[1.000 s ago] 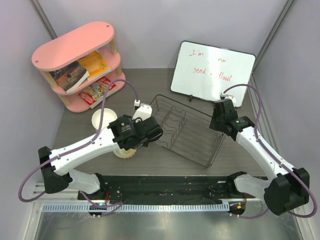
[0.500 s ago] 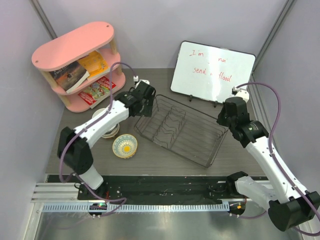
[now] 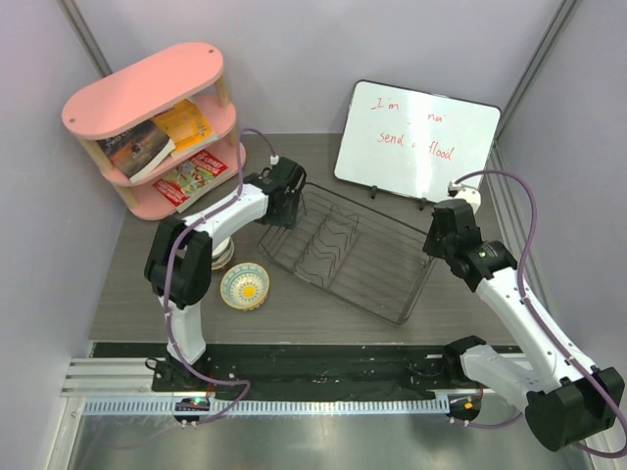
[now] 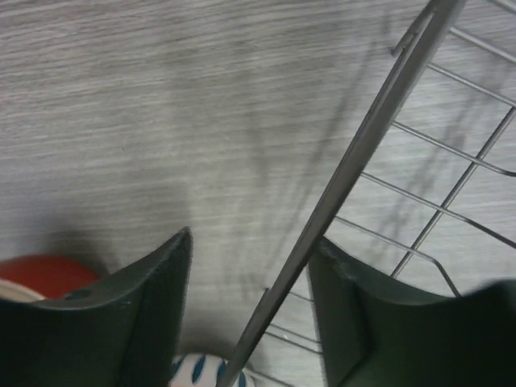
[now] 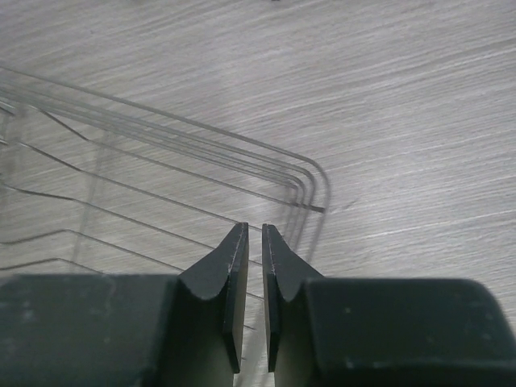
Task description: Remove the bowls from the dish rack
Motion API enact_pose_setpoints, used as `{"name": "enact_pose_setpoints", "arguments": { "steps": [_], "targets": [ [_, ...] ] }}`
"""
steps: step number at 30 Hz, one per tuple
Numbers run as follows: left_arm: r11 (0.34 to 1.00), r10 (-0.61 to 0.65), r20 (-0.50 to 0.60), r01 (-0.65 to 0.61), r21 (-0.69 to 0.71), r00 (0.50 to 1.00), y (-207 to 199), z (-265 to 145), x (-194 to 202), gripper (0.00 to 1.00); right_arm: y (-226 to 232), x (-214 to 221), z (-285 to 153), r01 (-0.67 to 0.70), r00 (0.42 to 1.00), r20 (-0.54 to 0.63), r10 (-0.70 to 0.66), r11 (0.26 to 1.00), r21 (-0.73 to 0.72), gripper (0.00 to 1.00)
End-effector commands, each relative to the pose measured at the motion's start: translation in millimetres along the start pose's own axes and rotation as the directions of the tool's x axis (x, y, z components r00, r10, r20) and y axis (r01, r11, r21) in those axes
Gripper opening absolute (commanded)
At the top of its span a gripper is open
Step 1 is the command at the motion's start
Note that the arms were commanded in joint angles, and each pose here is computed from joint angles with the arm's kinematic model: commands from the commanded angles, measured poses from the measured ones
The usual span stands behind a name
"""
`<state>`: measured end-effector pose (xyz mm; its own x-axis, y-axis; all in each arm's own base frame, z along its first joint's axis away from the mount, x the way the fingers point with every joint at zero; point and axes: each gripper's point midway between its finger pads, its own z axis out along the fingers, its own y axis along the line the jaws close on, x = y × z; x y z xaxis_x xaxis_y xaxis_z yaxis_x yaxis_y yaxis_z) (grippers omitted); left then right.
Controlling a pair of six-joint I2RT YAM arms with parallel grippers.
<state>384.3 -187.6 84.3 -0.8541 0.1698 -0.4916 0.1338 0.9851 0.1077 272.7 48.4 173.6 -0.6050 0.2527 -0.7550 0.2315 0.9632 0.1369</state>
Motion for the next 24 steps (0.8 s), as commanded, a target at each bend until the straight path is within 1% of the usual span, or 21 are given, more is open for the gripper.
{"name": "enact_pose_setpoints", "arguments": {
  "steps": [1,2,4,5,7,9,10,11,15,19,24],
  "targets": [
    [0.999,-0.038,0.030,0.037,0.038,0.999,2,8,-15,0.52,-6,0,5,0.010,1.000,0.016,-0.010,1.000,0.025,0.18],
    [0.998,-0.048,0.026,0.047,0.039,0.999,1,9,-13,0.46,-6,4,8,0.013,1.000,0.002,-0.013,0.999,0.029,0.17],
    [0.998,-0.064,0.036,0.063,0.031,0.997,3,8,-14,0.44,-7,13,14,0.024,0.999,-0.023,-0.023,0.999,0.035,0.17],
    [0.997,-0.073,0.040,0.072,0.021,0.997,5,7,-14,0.38,-7,17,18,0.032,0.999,-0.038,-0.030,0.999,0.040,0.18],
    [0.997,-0.083,0.044,0.082,0.011,0.996,9,1,-13,0.36,-7,23,23,0.035,0.998,-0.055,-0.033,0.999,0.040,0.18],
    [0.995,-0.101,0.050,0.101,-0.003,0.994,13,-4,-10,0.29,-6,28,29,0.031,0.997,-0.068,-0.028,0.999,0.043,0.18],
    [0.994,-0.112,0.064,0.113,-0.007,0.992,16,-10,-12,0.29,-5,27,30,0.025,0.998,-0.064,-0.022,0.999,0.038,0.18],
    [0.992,-0.125,0.068,0.126,-0.010,0.990,17,-13,-11,0.25,-4,29,33,0.020,0.997,-0.070,-0.017,0.999,0.036,0.18],
    [0.979,-0.200,0.081,0.203,-0.027,0.976,24,-22,-3,0.18,-1,40,49,0.013,0.993,-0.118,-0.007,0.999,0.052,0.18],
    [0.967,-0.235,0.100,0.244,-0.079,0.967,36,-29,3,0.16,9,36,54,-0.009,0.992,-0.129,0.012,1.000,0.023,0.17],
    [0.954,-0.263,0.102,0.274,-0.121,0.960,42,-26,7,0.16,12,17,54,-0.028,0.998,-0.062,0.029,0.999,0.026,0.18]
  ]
}}
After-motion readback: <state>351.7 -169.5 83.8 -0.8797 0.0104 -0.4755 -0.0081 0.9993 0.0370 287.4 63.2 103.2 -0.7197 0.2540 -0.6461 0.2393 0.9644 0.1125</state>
